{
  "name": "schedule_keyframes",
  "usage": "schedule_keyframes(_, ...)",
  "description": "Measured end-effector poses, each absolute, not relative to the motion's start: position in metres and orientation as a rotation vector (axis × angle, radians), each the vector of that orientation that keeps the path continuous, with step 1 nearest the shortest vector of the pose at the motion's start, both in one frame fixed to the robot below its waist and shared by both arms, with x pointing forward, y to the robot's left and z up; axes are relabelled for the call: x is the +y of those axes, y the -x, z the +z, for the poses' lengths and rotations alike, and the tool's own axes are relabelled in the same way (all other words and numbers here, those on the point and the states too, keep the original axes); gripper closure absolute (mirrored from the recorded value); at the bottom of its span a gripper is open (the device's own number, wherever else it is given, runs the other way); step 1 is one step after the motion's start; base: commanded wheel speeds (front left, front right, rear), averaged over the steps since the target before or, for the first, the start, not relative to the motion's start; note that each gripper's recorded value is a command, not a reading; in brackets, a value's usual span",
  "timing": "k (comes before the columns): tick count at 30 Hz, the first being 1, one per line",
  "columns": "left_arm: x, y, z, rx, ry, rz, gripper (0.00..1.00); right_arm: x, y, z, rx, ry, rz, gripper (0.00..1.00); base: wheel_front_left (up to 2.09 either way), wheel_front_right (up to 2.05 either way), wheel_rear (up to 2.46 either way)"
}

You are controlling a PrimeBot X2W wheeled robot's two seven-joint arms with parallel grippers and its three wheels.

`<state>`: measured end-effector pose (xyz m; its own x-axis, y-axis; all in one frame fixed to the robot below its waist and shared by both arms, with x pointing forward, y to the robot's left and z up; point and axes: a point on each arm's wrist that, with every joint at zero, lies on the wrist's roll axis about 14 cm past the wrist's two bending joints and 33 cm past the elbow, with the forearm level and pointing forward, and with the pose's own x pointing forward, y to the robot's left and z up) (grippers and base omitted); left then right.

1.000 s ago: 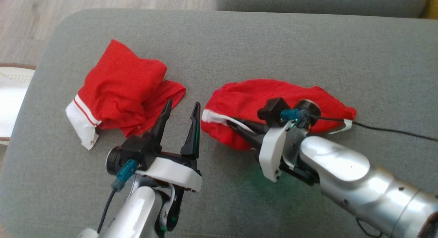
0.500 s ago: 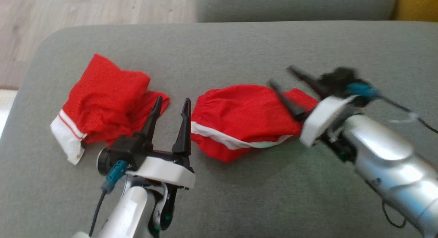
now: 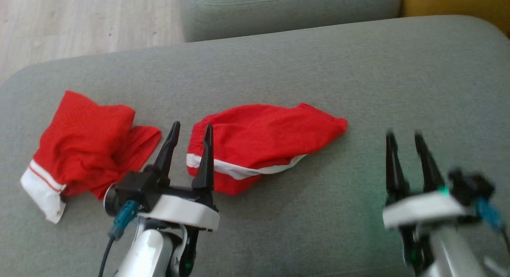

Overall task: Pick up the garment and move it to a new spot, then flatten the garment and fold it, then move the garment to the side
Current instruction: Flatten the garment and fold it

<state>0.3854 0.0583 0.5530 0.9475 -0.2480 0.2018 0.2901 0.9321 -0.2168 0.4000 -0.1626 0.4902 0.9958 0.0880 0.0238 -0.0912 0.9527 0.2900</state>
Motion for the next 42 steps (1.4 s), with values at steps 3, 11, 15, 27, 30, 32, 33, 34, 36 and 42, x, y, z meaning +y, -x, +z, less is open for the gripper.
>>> schedule_keyframes(3, 0.055, -0.384, 0.548, -0.162, 0.237, -0.286, 0.00, -0.174, -0.371, 0.470, 0.037, -0.286, 0.035, 0.00, 0.00, 0.00, 0.00)
schedule_keyframes(11, 0.052, -0.386, 0.541, -0.140, 0.240, -0.297, 0.00, -0.184, -0.368, 0.476, 0.010, -0.303, 0.003, 0.00, 0.00, 0.00, 0.00)
schedule_keyframes(15, 0.052, -0.386, 0.537, -0.128, 0.239, -0.301, 0.00, -0.187, -0.377, 0.474, 0.023, -0.295, -0.002, 0.00, 0.00, 0.00, 0.00)
schedule_keyframes(27, 0.056, -0.402, 0.521, -0.089, 0.233, -0.288, 0.00, -0.155, -0.437, 0.429, 0.309, -0.297, 0.088, 0.00, 0.00, 0.00, 0.00)
schedule_keyframes(30, 0.057, -0.403, 0.519, -0.087, 0.230, -0.285, 0.00, -0.146, -0.447, 0.415, 0.388, -0.339, 0.099, 0.00, 0.00, 0.00, 0.00)
schedule_keyframes(32, 0.061, -0.404, 0.518, -0.084, 0.227, -0.276, 0.00, -0.139, -0.451, 0.405, 0.440, -0.351, 0.112, 0.00, 0.00, 0.00, 0.00)
schedule_keyframes(33, 0.061, -0.405, 0.518, -0.084, 0.226, -0.274, 0.00, -0.136, -0.452, 0.399, 0.468, -0.375, 0.113, 0.00, 0.00, 0.00, 0.00)
schedule_keyframes(34, 0.062, -0.405, 0.518, -0.084, 0.225, -0.273, 0.00, -0.133, -0.453, 0.395, 0.490, -0.405, 0.113, 0.00, 0.00, 0.00, 0.00)
schedule_keyframes(36, 0.061, -0.405, 0.515, -0.077, 0.224, -0.275, 0.00, -0.128, -0.455, 0.387, 0.527, -0.421, 0.117, 0.00, 0.00, 0.00, 0.00)
schedule_keyframes(42, 0.068, -0.404, 0.510, -0.060, 0.227, -0.249, 0.00, -0.119, -0.463, 0.377, 0.571, -0.424, 0.127, 0.86, 0.00, 0.00, 0.00)
